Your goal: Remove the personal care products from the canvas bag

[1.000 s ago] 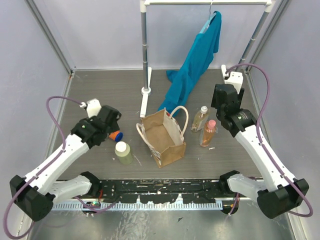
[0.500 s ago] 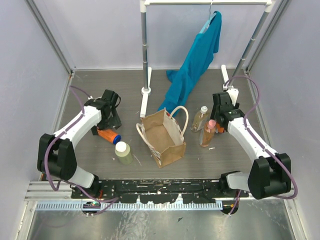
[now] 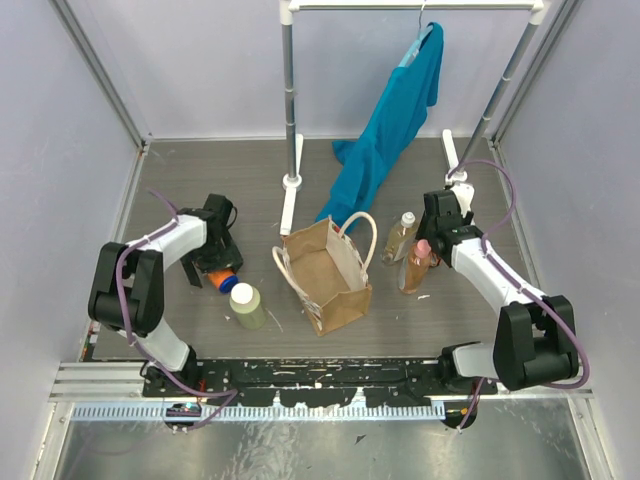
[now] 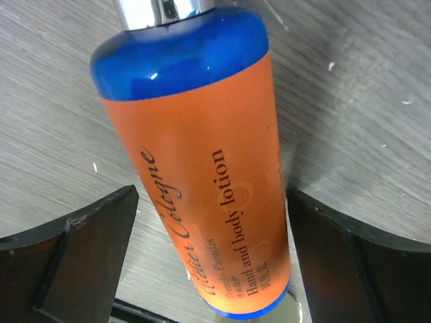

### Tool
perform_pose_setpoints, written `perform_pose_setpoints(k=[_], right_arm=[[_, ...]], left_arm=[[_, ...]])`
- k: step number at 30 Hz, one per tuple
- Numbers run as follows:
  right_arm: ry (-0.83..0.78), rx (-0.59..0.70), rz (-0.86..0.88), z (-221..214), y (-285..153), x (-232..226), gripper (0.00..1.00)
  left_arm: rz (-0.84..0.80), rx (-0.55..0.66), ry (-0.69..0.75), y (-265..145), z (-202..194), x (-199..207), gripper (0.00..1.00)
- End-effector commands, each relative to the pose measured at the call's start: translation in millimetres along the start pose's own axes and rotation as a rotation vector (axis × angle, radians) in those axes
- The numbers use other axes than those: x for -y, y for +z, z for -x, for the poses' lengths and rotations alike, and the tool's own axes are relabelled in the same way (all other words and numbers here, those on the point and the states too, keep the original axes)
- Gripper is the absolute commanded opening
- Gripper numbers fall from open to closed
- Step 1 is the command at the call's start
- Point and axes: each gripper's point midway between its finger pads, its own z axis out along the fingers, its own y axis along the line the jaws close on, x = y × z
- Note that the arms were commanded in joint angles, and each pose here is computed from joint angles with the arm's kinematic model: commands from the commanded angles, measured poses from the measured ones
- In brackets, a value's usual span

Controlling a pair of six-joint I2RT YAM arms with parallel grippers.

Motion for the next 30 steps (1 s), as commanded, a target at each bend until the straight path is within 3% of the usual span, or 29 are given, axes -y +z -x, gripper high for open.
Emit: perform_pose_setpoints(k=[1, 7, 9, 12, 16, 17, 22, 30], right_arm=[[0.056, 0.052, 0.037, 12, 8, -10, 0.17], [0.062, 0.053, 0.059, 9, 11, -14, 0.20], [0.062, 0.052, 0.056, 8, 11, -13, 0.33], [0.054, 0.051, 0.057, 8, 8, -12, 0.61], [0.050, 0.072, 0.026, 17, -3, -2, 0.89], [0.047, 0.078, 0.019, 20, -6, 0, 0.93], [0.084, 0.163, 0.038, 47, -35, 9, 0.96], [0.129, 0.205, 0.107, 66, -59, 4, 0.96]], left_arm=[[-0.056, 0.066, -0.072, 5, 16, 14, 0.99], [-0.012, 0.128, -0.118, 6, 33, 7, 0.98], [-0.018, 0.125, -0.120, 10, 36, 9, 0.94], [-0.027, 0.102, -0.114, 23, 34, 14, 0.66], [-0.018, 0.102, -0.119, 25, 35, 14, 0.07], [-0.012, 0.107, -0.122, 23, 36, 12, 0.00], [0.011, 0.211, -0.125, -4, 51, 0, 0.00], [0.019, 0.625, -0.130, -86, 81, -12, 0.00]])
